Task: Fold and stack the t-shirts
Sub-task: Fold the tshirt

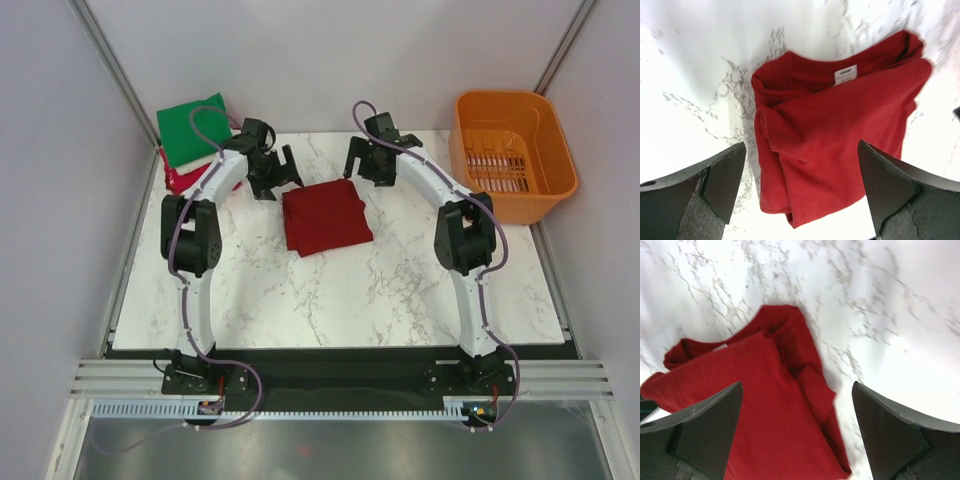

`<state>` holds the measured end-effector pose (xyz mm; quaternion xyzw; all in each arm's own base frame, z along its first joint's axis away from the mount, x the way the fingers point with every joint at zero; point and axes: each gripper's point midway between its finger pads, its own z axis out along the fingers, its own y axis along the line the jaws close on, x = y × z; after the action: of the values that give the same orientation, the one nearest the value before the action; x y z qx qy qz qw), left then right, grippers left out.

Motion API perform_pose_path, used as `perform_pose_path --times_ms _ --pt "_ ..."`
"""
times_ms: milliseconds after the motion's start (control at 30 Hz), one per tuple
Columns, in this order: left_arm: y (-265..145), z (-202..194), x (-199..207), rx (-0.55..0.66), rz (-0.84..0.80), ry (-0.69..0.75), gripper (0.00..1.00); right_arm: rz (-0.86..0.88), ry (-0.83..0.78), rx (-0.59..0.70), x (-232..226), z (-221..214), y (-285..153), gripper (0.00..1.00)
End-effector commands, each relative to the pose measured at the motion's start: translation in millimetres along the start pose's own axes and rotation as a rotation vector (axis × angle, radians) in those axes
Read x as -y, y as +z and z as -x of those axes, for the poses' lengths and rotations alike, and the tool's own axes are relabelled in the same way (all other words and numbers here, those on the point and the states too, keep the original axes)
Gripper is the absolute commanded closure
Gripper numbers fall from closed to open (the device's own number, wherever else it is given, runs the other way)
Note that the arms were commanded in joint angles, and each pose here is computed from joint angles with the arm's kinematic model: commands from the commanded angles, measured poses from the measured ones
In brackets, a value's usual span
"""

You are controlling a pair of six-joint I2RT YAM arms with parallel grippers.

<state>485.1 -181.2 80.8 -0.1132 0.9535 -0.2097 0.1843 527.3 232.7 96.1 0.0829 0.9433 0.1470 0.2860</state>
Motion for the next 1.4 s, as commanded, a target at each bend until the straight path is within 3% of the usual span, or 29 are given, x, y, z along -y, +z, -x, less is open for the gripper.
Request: perform_pose_path --times_ms 0,100,133,200,233,300,333,367,567,867,1067,1167,1200,1300,1367 --pt "-67 43 32 0.194 -0.04 0.096 0.0 -0.007 -0.038 0.197 -5 42 -65 0.02" --pt "-93 44 41 0.245 -0.043 0.107 0.02 0.181 -0.082 0.197 -37 38 -82 0.11" --pt "-100 43 45 0.257 -0.049 0.116 0.08 0.23 -0.099 0.16 -45 25 -78 0.31" --pt "-97 34 51 0.237 -0.062 0.13 0.31 0.378 -0.116 0.067 -70 3 -74 0.57" --pt "-94 30 54 0.224 -0.073 0.135 0.43 0.431 -0.111 0.031 -81 -6 -72 0.75" --pt "-77 18 60 0.175 -0.093 0.149 0.75 0.551 -0.098 -0.055 -97 -25 -60 0.87" --pt "-70 14 61 0.161 -0.094 0.152 0.8 0.585 -0.092 -0.076 -102 -28 -56 0.92" --pt "-57 11 62 0.14 -0.095 0.157 0.89 0.612 -0.071 -0.11 -105 -35 -42 0.94" --pt "-26 14 59 0.108 -0.087 0.146 0.9 0.636 -0.041 -0.142 -111 -33 1 0.95" --pt "20 25 32 0.098 -0.001 0.187 0.89 0.432 0.121 -0.145 -18 -25 86 0.99" --pt "55 31 9 0.081 0.044 0.181 0.88 0.442 0.133 -0.195 -4 -46 94 0.99" --pt "64 37 -7 0.083 0.071 0.144 0.88 0.464 0.113 -0.203 -6 -49 86 0.91" --pt "65 40 -12 0.086 0.075 0.137 0.88 0.477 0.111 -0.211 -7 -50 83 0.7" --pt "57 47 -11 0.097 0.061 0.138 0.89 0.528 0.083 -0.179 -20 -36 63 0.22" --pt "46 48 -10 0.111 0.068 0.132 0.89 0.561 0.064 -0.134 -32 -17 42 0.14"
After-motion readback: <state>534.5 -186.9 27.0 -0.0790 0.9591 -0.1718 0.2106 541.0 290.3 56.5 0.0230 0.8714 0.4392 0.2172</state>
